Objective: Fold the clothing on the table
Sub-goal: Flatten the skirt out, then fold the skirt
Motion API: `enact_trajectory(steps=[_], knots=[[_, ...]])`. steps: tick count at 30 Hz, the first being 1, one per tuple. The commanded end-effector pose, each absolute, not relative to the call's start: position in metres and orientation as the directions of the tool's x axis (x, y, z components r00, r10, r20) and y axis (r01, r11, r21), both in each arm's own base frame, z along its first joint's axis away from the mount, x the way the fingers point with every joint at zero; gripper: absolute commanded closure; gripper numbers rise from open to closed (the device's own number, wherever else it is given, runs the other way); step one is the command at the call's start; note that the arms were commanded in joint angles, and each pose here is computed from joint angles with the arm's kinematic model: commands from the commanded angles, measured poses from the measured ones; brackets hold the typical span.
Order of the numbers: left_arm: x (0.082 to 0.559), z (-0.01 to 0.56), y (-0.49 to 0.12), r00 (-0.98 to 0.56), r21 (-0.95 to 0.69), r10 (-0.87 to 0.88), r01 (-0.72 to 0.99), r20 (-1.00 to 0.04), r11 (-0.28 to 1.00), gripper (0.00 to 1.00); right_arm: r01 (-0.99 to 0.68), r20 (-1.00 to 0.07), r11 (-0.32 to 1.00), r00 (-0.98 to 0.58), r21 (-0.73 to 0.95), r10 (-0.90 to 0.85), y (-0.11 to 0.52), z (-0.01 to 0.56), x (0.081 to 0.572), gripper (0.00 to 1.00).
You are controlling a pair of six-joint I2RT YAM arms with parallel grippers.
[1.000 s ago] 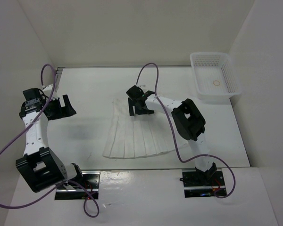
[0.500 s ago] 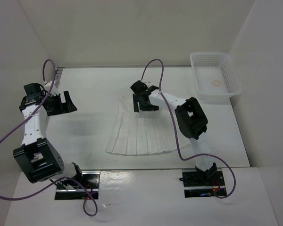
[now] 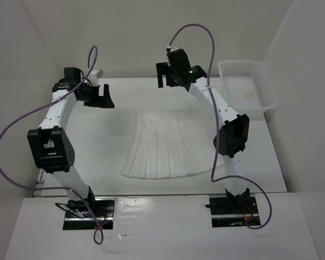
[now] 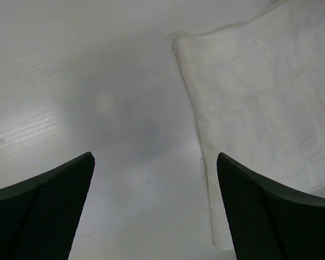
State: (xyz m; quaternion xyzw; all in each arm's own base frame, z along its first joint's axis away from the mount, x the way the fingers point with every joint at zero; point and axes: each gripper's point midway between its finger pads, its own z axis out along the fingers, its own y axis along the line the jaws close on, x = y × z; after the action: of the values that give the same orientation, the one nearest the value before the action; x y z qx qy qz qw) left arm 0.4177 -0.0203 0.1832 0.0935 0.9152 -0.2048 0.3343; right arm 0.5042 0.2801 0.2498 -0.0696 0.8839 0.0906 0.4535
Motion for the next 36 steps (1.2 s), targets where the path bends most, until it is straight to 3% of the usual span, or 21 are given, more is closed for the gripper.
enact_trajectory(steps=[1,4,9,10,13,23,36], knots=[[0.433,0.178,-0.066,-0.768,-0.390,0.090,0.418,-0.635,0.820,0.01,-0.396,-0.767,0.916,-0.605,0.057,-0.214,0.238,0.236,0.493,0.02],[0.450,0.166,-0.104,-0.766,-0.425,0.136,0.484,-0.628,0.765,0.02,-0.530,-0.702,0.847,-0.620,0.046,-0.350,0.228,0.193,0.456,0.02],[0.480,0.139,-0.144,-0.769,-0.461,0.173,0.528,-0.615,0.713,0.08,-0.548,-0.628,0.837,-0.652,0.001,-0.425,0.195,0.147,0.411,0.02],[0.485,0.127,-0.144,-0.780,-0.469,0.173,0.520,-0.601,0.714,0.13,-0.554,-0.624,0.832,-0.649,-0.005,-0.435,0.193,0.146,0.408,0.02],[0.489,0.112,-0.150,-0.786,-0.481,0.190,0.529,-0.588,0.699,0.23,-0.521,-0.621,0.853,-0.676,0.019,-0.398,0.167,0.142,0.416,0.02],[0.499,0.076,-0.146,-0.800,-0.468,0.228,0.527,-0.555,0.709,0.23,-0.411,-0.632,0.905,-0.732,0.111,-0.255,0.121,0.152,0.450,0.02],[0.497,0.042,-0.159,-0.829,-0.518,0.263,0.523,-0.494,0.676,0.30,-0.401,-0.630,0.911,-0.733,0.097,-0.256,0.118,0.153,0.453,0.02]])
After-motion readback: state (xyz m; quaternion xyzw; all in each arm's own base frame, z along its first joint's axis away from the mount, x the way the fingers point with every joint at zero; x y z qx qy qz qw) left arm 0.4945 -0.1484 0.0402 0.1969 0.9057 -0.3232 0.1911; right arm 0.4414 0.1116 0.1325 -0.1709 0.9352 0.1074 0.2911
